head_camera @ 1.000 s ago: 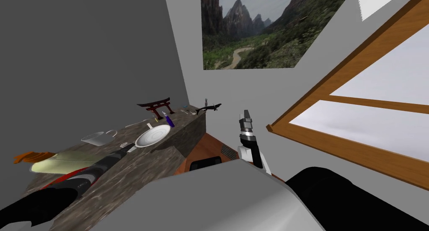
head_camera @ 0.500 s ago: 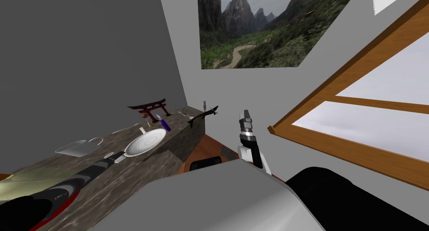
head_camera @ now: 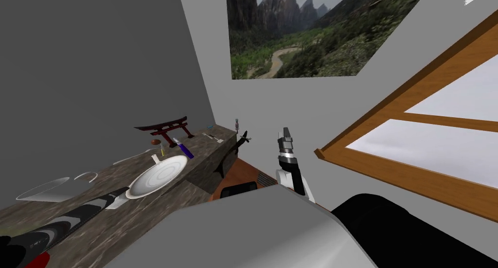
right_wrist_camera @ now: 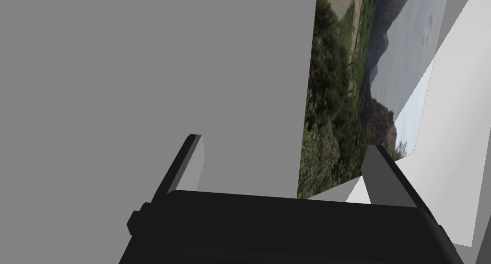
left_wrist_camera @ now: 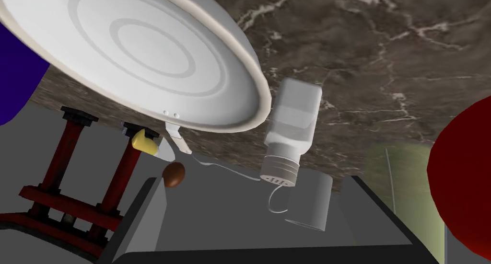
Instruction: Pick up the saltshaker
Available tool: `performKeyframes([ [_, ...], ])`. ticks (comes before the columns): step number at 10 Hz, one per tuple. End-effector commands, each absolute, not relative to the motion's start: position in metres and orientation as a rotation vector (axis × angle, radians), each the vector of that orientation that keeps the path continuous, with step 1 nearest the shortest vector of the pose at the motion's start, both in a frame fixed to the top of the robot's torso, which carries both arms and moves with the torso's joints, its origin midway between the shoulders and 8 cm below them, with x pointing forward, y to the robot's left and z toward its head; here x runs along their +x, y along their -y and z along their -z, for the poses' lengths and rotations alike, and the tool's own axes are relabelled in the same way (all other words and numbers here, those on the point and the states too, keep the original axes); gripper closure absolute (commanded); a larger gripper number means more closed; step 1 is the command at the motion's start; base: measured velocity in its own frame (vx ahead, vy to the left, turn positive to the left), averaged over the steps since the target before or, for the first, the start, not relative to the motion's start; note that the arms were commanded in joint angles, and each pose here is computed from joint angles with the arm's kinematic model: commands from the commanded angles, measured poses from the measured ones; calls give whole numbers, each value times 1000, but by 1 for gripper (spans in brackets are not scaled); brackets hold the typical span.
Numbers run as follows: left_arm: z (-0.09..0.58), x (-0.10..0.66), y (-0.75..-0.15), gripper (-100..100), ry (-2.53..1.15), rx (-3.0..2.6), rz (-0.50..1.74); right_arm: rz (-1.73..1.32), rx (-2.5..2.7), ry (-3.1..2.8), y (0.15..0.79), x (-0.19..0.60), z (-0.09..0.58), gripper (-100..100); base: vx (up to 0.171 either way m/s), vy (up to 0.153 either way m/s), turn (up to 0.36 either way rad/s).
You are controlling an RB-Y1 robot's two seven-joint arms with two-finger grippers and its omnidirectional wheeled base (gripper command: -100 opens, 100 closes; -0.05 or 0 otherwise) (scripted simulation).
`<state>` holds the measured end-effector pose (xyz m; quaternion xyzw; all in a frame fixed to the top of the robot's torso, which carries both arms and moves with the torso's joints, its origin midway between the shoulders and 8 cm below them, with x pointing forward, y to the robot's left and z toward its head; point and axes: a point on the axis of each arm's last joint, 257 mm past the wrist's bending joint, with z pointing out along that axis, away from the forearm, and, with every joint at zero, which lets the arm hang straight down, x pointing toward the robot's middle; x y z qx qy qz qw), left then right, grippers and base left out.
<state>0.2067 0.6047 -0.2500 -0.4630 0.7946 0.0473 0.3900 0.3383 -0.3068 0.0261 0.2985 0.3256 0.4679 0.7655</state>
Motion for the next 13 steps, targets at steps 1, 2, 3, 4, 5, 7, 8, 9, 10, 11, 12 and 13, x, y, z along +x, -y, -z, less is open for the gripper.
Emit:
performKeyframes([
  [1, 257, 188, -612, -100, -2049, -1229, -167, -1017, 648, -707, 307, 338, -26, 0, 94, 37, -29],
  [2, 260, 175, -617, -100, -2067, -1269, -199, -1017, 648, -707, 307, 338, -26, 0, 110, 46, -45],
  [3, 261, 175, -617, -100, -2068, -1270, -200, -1017, 648, -707, 307, 338, -26, 0, 85, 34, -20],
  [4, 264, 162, -622, -100, -2083, -1312, -230, -1017, 648, -707, 307, 338, -26, 0, 96, 32, -25],
  [5, 268, 149, -626, -100, -2097, -1354, -258, -1017, 648, -707, 307, 338, -26, 0, 127, 39, -37],
  [7, 275, 124, -631, -100, -2118, -1438, -304, -1017, 648, -707, 307, 338, -26, 0, 146, 50, -26],
  [8, 280, 112, -632, -100, -2127, -1478, -323, -1017, 648, -707, 307, 338, -26, 0, 140, 70, -35],
  [9, 284, 101, -631, -100, -2135, -1516, -339, -1017, 648, -707, 307, 338, -26, 0, 127, 49, -31],
  [10, 295, 80, -628, -100, -2152, -1584, -360, -1017, 648, -707, 307, 338, -26, 0, 157, 50, -38],
  [11, 306, 63, -621, -100, -2171, -1634, -371, -1017, 648, -708, 307, 338, -26, 0, 145, 42, -30],
  [12, 296, 72, -624, -100, -2159, -1599, -360, -1017, 648, -707, 307, 338, -26, 0, 56, 16, -3],
  [13, 297, 70, -623, 0, -2161, -1607, -363, -1017, 648, -707, 307, 338, -26, 0, 11, 3, -1],
])
